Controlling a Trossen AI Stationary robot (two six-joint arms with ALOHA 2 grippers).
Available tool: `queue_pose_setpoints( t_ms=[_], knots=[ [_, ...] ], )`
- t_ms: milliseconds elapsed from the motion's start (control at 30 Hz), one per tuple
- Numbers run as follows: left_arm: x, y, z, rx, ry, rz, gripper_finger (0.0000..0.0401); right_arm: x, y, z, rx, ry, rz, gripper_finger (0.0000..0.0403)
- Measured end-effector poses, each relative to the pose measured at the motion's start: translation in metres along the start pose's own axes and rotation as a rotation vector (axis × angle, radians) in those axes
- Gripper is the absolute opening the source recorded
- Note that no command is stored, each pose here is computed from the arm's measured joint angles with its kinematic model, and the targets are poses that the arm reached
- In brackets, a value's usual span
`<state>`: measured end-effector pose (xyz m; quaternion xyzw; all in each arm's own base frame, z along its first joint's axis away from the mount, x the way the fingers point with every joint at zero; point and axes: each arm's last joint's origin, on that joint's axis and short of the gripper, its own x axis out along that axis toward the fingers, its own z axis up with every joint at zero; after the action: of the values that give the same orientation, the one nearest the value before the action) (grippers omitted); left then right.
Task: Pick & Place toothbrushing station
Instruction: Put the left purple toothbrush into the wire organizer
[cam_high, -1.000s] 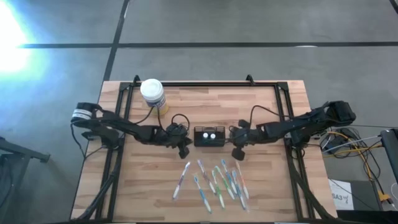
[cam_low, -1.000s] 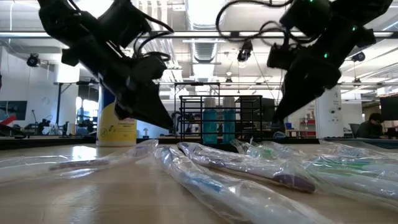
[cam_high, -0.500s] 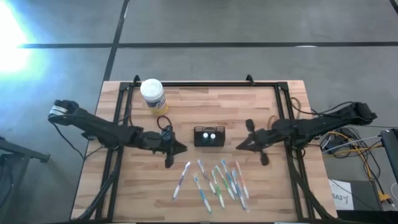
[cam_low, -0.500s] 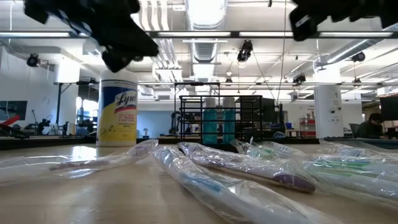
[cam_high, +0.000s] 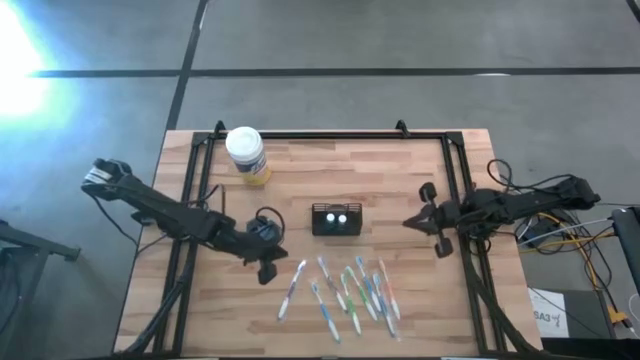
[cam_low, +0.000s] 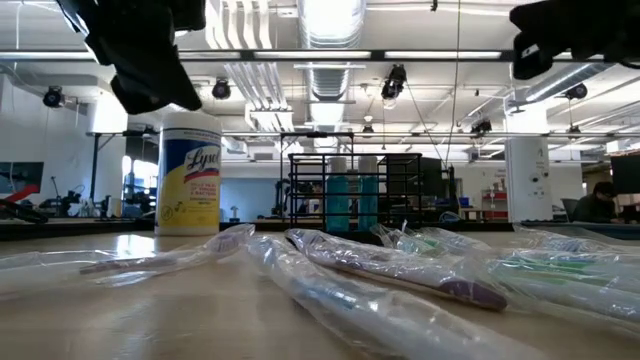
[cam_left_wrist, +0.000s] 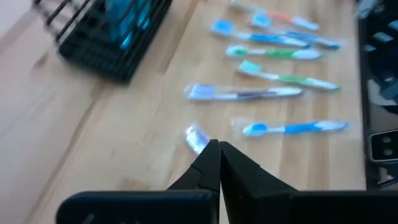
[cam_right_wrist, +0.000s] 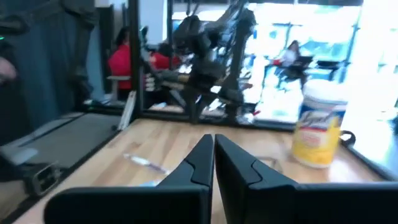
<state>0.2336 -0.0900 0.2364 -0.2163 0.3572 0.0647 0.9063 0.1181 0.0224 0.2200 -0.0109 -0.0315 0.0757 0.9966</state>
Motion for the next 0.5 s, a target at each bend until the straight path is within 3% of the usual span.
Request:
queue_pose_setpoints(
  t_ms=[233,500],
  knots=[
    [0.014,-0.012,0.002,-0.129,0.112,-0.028,0.0012,-0.020,-0.002,-0.005,0.004,0.046,-0.012,0.0013],
    [0.058,-0.045,0.003,-0.198,0.300,-0.055,0.0012,-0.038,-0.002,-0.008,0.004,0.069,-0.006,0.0013]
  ],
)
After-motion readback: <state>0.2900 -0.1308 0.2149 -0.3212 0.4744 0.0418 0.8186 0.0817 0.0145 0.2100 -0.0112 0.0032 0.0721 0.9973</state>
